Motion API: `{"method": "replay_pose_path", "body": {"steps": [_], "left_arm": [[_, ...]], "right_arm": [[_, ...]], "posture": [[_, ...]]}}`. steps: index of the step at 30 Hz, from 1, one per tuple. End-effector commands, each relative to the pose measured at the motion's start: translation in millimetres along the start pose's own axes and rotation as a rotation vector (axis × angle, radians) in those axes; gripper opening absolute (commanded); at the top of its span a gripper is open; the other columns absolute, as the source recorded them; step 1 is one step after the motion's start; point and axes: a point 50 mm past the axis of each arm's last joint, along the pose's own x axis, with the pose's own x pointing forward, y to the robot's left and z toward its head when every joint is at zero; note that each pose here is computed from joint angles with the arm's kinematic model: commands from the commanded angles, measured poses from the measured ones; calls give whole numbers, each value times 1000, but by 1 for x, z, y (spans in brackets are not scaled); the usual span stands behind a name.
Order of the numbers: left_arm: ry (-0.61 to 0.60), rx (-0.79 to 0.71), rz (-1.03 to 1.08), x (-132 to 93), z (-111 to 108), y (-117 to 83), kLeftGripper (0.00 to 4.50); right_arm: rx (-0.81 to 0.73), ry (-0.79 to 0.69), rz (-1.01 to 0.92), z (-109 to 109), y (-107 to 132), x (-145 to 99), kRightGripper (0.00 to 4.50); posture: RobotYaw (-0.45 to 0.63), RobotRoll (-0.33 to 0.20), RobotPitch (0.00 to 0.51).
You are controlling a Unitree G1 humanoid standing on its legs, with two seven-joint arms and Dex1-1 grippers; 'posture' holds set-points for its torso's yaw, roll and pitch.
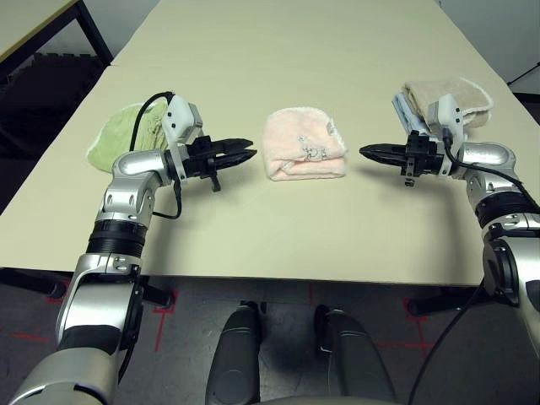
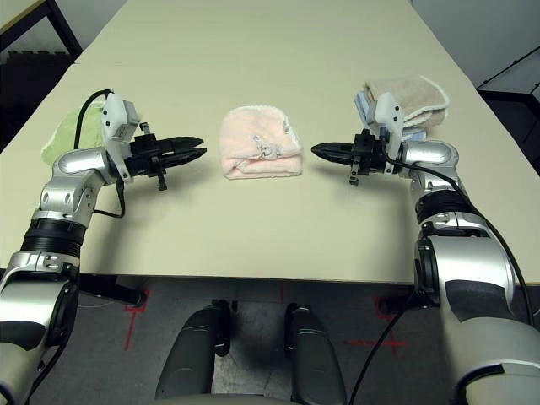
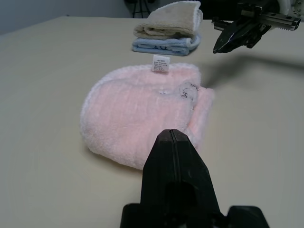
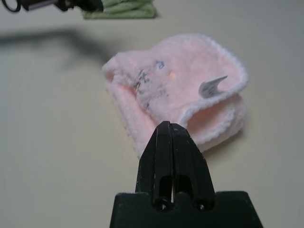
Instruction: Fold the towel and set it aside.
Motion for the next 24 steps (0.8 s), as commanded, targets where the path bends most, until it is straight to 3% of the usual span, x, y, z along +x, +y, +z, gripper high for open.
{"method": "replay_pose_path", "body": {"steps": [1,15,24], "left_arm": [[10,-53,45,9,-3,6,45],[120,-12,21,55,-12,2,45],[179,-39,36,67,-24,-1,45]], "right_arm": [[23,-53,-46,8,-4,14,0],[46,47,-142,1,0,55,0],[47,247,-160,-27,10,58,0]], "posture": [[52,0,162],[53,0,226],[53,0,233]]}}
